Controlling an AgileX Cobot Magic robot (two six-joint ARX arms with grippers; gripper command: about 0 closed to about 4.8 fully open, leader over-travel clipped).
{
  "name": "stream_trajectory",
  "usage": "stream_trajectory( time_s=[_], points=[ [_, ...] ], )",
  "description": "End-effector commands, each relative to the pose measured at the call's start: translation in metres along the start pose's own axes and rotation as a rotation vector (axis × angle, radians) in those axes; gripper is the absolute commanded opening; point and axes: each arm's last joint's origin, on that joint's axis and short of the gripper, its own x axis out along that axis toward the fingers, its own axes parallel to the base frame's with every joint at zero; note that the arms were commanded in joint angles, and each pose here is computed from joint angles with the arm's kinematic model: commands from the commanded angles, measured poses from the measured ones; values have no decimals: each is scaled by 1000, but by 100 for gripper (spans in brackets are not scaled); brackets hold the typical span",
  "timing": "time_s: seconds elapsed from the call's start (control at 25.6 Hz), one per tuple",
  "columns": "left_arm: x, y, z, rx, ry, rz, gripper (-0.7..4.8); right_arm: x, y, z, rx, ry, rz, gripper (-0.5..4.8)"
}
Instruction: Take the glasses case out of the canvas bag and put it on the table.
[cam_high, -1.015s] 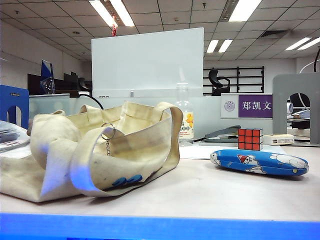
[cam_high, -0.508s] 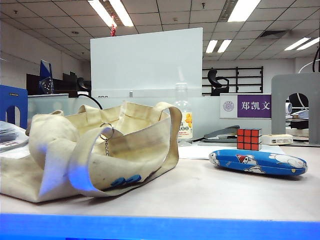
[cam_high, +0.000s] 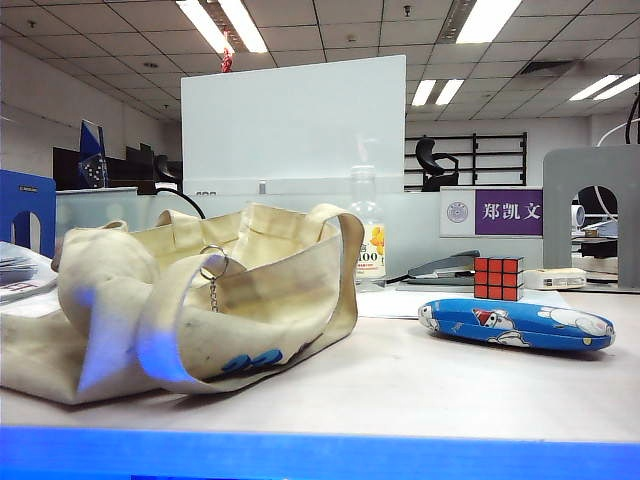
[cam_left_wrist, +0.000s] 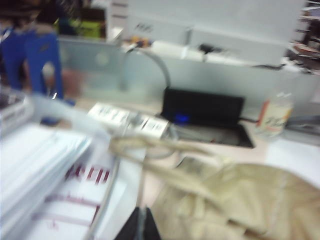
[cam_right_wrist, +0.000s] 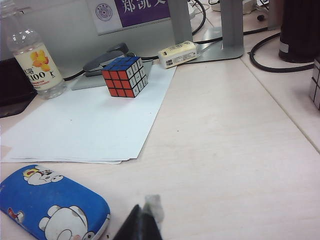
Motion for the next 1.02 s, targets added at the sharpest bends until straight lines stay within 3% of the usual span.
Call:
stream_trajectory(
  time_s=[0.04,0.2,0.35,0.59,0.7,1.02],
  points=[
    [12,6,-30,-54,-10,23,-6,0,1,2,7,-14,4,-5],
    [18,16,-62,-91,20,91,-6,0,1,2,7,-15,4,-5],
    [18,33,-77,-142,-31,195,-6,0,1,2,8,-16,4,-5],
    [12,55,-103,-202,17,185,-6,0,1,2,8,-16,4,-5],
    [12,56,-110,-206,38,227,-6,0,1,2,8,-15,8,-5],
    [16,43,-119,-179,121,131,-6,0,0,1,6,-9,5,-5]
  ],
)
